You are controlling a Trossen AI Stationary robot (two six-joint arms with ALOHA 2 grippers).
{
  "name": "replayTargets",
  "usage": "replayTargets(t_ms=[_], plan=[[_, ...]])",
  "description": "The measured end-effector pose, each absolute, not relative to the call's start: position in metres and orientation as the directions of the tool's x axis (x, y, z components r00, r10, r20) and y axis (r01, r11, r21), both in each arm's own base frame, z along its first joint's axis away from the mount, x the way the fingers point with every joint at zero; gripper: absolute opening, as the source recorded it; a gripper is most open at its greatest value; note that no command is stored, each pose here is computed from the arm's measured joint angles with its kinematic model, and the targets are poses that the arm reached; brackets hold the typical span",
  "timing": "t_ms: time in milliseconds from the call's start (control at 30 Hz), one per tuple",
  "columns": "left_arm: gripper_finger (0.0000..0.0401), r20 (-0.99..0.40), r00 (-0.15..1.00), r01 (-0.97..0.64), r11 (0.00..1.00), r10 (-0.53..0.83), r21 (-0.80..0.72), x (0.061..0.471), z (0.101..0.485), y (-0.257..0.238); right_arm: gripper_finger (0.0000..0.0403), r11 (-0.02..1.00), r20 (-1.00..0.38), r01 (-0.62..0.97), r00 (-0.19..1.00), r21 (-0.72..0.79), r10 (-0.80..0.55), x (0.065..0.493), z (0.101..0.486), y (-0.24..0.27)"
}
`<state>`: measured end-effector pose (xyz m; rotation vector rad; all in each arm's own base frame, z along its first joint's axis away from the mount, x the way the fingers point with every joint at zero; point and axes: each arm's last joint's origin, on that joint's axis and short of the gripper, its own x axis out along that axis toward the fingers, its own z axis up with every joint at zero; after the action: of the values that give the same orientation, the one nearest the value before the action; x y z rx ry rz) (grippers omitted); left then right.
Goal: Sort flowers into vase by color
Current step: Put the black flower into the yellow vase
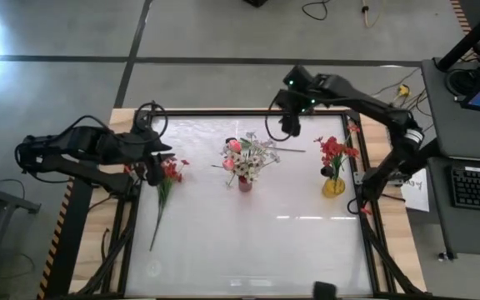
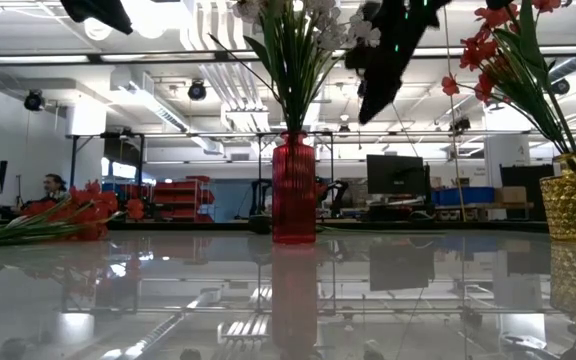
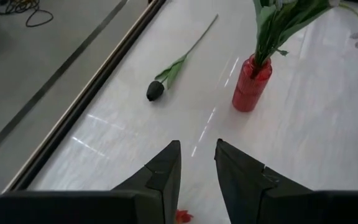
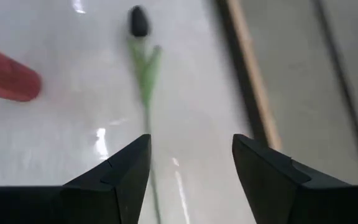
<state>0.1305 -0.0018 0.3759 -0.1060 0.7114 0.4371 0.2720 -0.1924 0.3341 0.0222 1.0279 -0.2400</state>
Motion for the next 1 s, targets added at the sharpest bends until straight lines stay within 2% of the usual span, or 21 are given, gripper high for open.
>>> replayTargets(t_ms=[167, 433, 1000], plan=[[0.0086, -0.648, 0.676, -0.43, 0.902, 0.352, 0.04, 0.129, 0.377, -0.002, 0.0198, 0.989, -0.836, 0.131, 0.534, -0.064, -0.124, 0.284, 0.284, -0.199], [0.0086, -0.639, 0.676, -0.449, 0.893, 0.367, 0.038, 0.129, 0.377, -0.001, 0.0195, 0.984, -0.847, 0.174, 0.519, -0.02, -0.11, 0.298, 0.228, -0.208], [0.0086, -0.62, 0.675, -0.476, 0.878, 0.4, 0.048, 0.13, 0.379, 0.0, 0.018, 0.973, -0.884, 0.226, 0.465, 0.055, -0.057, 0.326, 0.177, -0.208]])
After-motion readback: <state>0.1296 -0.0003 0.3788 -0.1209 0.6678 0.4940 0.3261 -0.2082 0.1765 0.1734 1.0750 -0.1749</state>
